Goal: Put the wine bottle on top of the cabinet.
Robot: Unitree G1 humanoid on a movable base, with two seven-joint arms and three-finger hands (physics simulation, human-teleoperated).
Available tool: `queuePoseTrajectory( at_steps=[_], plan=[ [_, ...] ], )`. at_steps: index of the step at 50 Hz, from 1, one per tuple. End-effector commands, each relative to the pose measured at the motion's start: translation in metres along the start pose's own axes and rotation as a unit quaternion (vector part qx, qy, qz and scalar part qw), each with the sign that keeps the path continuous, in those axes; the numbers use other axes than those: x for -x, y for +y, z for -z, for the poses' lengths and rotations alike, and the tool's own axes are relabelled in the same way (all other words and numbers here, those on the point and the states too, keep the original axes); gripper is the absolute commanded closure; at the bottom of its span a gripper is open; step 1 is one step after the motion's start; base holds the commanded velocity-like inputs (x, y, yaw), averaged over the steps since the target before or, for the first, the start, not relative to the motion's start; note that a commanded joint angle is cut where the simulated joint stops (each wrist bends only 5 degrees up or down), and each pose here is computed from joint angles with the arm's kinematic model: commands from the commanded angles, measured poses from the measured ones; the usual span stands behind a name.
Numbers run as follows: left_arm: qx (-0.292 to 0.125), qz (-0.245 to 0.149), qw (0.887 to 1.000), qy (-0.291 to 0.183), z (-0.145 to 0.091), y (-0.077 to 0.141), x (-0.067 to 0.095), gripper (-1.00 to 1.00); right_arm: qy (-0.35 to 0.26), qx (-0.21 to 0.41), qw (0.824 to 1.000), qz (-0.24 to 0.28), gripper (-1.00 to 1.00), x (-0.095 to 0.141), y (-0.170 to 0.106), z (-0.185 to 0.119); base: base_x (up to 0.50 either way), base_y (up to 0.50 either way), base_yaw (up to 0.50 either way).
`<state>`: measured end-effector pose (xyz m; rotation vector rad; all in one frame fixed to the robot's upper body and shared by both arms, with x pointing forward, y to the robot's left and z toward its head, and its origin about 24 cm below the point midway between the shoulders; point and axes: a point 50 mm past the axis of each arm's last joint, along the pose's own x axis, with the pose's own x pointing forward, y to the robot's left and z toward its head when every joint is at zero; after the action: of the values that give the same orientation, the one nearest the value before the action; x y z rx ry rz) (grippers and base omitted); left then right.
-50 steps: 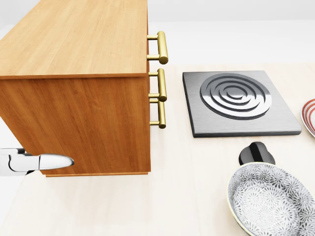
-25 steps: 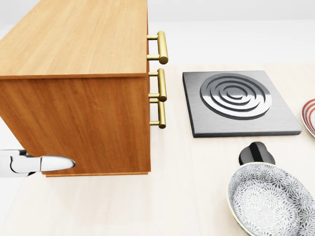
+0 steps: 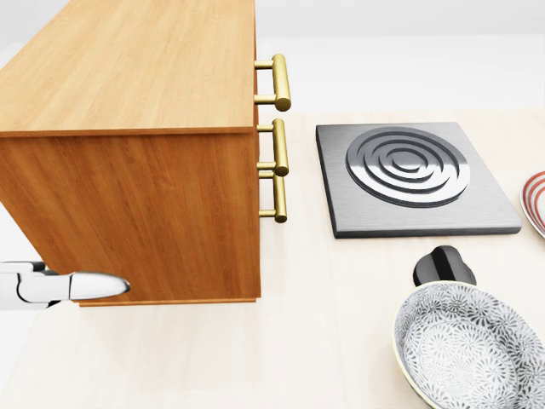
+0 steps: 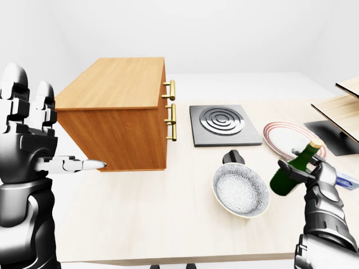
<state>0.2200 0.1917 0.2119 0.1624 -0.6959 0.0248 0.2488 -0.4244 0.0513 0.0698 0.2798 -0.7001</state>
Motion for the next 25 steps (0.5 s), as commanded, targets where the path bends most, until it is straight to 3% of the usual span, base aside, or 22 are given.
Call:
queuePoseTrajectory(
  at_steps=[1,15,18,21,25],
  plan=[
    [0.000,0.002,1.000,-0.001,-0.001,0.000,0.001,-1.00,0.002,-0.016,1.000,-0.014,0.89,-0.002,0.010,0.000,0.00,0.00,0.00],
    [0.001,0.004,1.000,0.003,0.001,-0.001,0.002,-1.00,-0.045,-0.016,0.999,-0.023,0.89,-0.003,0.013,-0.024,0.00,0.00,0.00],
    [0.001,0.004,1.000,0.004,0.001,-0.001,0.002,-1.00,-0.073,-0.015,0.997,-0.026,0.89,-0.002,0.013,-0.036,0.00,0.00,0.00],
    [0.002,0.004,1.000,0.000,0.000,-0.001,0.001,-1.00,-0.149,-0.009,0.988,-0.032,0.89,0.005,0.013,-0.069,0.00,0.00,0.00],
    [0.002,0.005,1.000,-0.004,-0.002,-0.001,0.001,-1.00,-0.188,-0.012,0.981,-0.040,0.89,0.018,0.013,-0.101,0.00,0.00,0.00]
  ],
)
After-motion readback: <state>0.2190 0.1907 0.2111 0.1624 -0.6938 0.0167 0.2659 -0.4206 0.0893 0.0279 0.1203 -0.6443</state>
